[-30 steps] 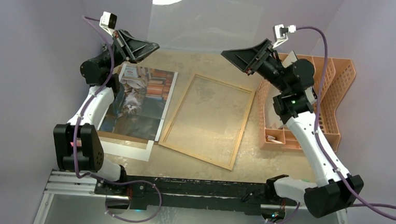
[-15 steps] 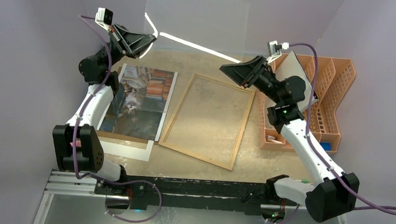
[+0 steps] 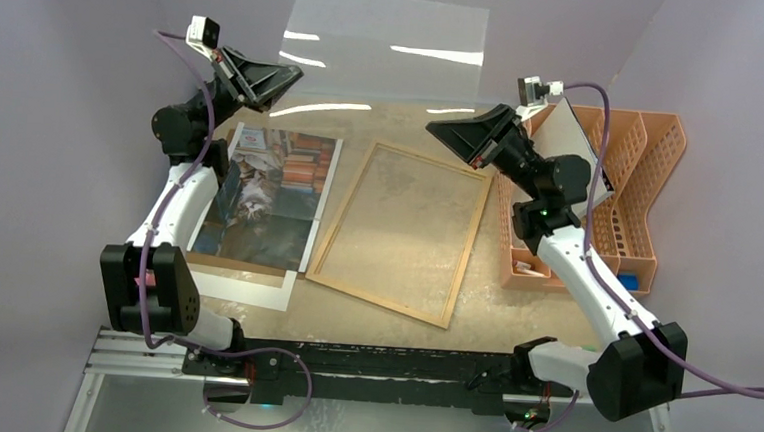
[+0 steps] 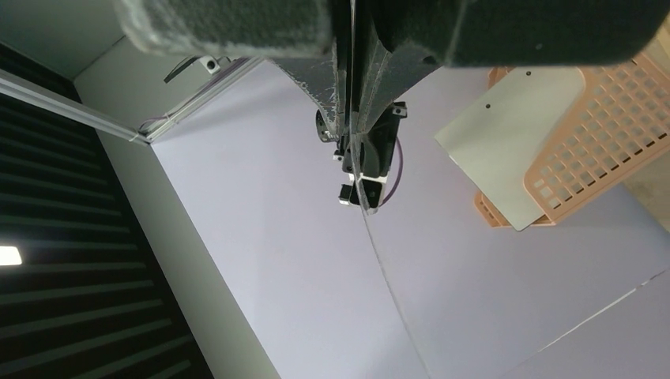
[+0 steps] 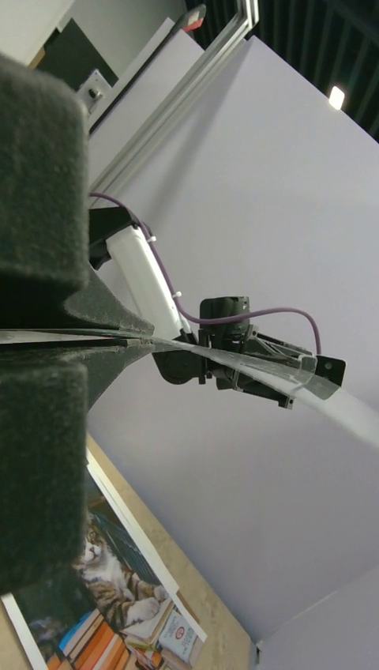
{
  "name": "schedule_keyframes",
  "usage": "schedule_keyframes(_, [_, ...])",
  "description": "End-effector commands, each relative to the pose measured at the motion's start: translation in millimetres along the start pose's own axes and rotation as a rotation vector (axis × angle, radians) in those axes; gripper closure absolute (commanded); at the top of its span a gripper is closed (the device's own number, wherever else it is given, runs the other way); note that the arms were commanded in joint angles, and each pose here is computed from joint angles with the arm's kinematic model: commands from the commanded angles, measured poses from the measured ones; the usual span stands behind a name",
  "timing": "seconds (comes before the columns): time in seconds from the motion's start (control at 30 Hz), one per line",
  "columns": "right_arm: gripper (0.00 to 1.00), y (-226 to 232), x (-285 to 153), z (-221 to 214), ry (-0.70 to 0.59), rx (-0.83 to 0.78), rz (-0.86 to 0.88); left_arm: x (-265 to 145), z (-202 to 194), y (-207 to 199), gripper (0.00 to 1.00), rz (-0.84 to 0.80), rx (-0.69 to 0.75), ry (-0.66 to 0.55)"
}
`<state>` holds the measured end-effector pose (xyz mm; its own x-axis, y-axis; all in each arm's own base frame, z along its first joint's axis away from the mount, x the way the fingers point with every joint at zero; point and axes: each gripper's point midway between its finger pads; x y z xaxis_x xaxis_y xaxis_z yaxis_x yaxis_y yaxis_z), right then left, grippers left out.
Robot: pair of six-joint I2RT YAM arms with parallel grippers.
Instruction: Put the photo into the frame
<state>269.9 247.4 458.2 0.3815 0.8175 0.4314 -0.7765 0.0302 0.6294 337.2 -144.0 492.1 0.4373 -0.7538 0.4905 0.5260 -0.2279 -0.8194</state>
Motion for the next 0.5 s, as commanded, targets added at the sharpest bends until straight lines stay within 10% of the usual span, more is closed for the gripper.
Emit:
schedule_keyframes(0.0, [1.0,28.4,0.8,8.1,0.0,-0.044,0.07,-2.2,-1.8,-6.7,0.97,0.009,0.071,-0.028])
schedule_keyframes(0.27, [1.0,15.2,-4.8,5.6,-0.006,-0.001,-0.029,-23.1,1.6,65.3,0.4,0.292,0.151,-0.056])
schedule_keyframes(0.47, [1.0,-10.8,-12.6,0.4,-0.007,0.011,-0.164,-64.1,13.8,120.8,0.27,0.571,0.228,-0.044])
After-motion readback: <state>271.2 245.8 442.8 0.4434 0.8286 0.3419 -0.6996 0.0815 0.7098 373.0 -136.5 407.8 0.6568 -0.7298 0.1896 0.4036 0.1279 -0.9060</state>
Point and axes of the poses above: each gripper's point midway between its finger pads, its own x axis out along the fingers, its own y axis along the line the jaws close on, z = x × y, and after that the axes turned 4 degrees about -x, right-handed
